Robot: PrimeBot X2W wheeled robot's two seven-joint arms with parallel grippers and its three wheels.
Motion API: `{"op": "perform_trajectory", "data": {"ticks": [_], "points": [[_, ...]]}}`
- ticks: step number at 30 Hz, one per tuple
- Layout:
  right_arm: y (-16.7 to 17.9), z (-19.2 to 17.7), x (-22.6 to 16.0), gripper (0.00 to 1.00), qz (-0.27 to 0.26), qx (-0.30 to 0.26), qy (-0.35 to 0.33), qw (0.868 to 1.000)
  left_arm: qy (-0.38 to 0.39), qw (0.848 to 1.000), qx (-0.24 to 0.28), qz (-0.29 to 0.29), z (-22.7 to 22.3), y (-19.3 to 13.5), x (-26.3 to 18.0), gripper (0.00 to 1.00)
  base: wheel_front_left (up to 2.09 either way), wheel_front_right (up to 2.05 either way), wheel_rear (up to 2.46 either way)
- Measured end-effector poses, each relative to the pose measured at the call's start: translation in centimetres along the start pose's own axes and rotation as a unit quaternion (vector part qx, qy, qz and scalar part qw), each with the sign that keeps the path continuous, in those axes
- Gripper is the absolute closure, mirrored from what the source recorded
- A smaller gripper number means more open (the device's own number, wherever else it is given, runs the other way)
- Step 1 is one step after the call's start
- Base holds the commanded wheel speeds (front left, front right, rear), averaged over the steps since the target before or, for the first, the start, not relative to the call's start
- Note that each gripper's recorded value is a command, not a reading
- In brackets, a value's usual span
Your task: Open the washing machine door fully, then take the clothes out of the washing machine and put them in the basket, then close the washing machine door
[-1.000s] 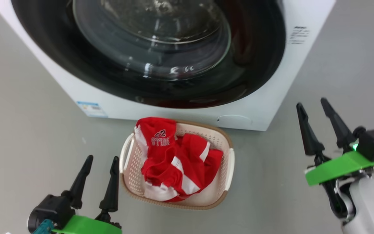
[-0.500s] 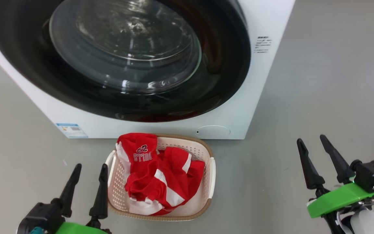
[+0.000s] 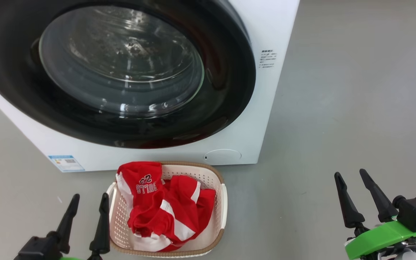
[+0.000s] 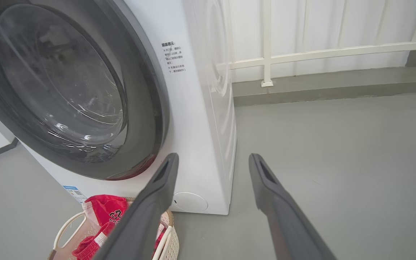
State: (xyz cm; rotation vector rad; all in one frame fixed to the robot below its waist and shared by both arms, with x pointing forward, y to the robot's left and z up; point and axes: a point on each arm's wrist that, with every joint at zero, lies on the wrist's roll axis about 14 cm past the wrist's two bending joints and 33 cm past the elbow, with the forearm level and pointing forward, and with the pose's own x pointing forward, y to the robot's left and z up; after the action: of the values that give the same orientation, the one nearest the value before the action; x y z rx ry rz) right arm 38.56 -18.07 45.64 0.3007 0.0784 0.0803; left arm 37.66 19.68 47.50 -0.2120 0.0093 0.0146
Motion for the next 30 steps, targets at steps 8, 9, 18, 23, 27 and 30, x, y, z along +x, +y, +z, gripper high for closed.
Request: {"op": "perform_trajectory", "data": {"ticks": [8,9,18,23,27,30], "points": [[-1.1,0.5,-1.6,0.00,-0.019,0.000,-0.008,1.000,0.010,1.000,0.001,0.002,-0.6,0.2,-0.8,0.00,0.00,0.00,0.00],[-1.2,0.4,-1.8,0.00,-0.022,0.001,-0.007,1.000,0.009,1.000,0.001,0.002,-0.5,0.2,-0.8,0.00,0.00,0.00,0.00],[-2.1,0.1,-3.7,0.00,-0.039,0.000,-0.004,0.999,0.015,1.000,0.003,0.002,-0.8,0.3,-1.7,0.00,0.00,0.00,0.00],[-2.6,-0.1,-4.3,0.00,-0.047,0.000,-0.002,0.999,0.010,1.000,0.006,-0.002,-0.6,0.0,-1.6,0.00,0.00,0.00,0.00],[-2.6,0.0,-4.4,0.00,-0.048,0.001,-0.003,0.999,0.010,1.000,0.006,-0.003,-0.5,0.0,-1.6,0.00,0.00,0.00,0.00],[-2.7,0.0,-4.4,0.00,-0.050,0.002,-0.004,0.999,0.010,1.000,0.006,-0.003,-0.6,0.0,-1.6,0.00,0.00,0.00,0.00]]}}
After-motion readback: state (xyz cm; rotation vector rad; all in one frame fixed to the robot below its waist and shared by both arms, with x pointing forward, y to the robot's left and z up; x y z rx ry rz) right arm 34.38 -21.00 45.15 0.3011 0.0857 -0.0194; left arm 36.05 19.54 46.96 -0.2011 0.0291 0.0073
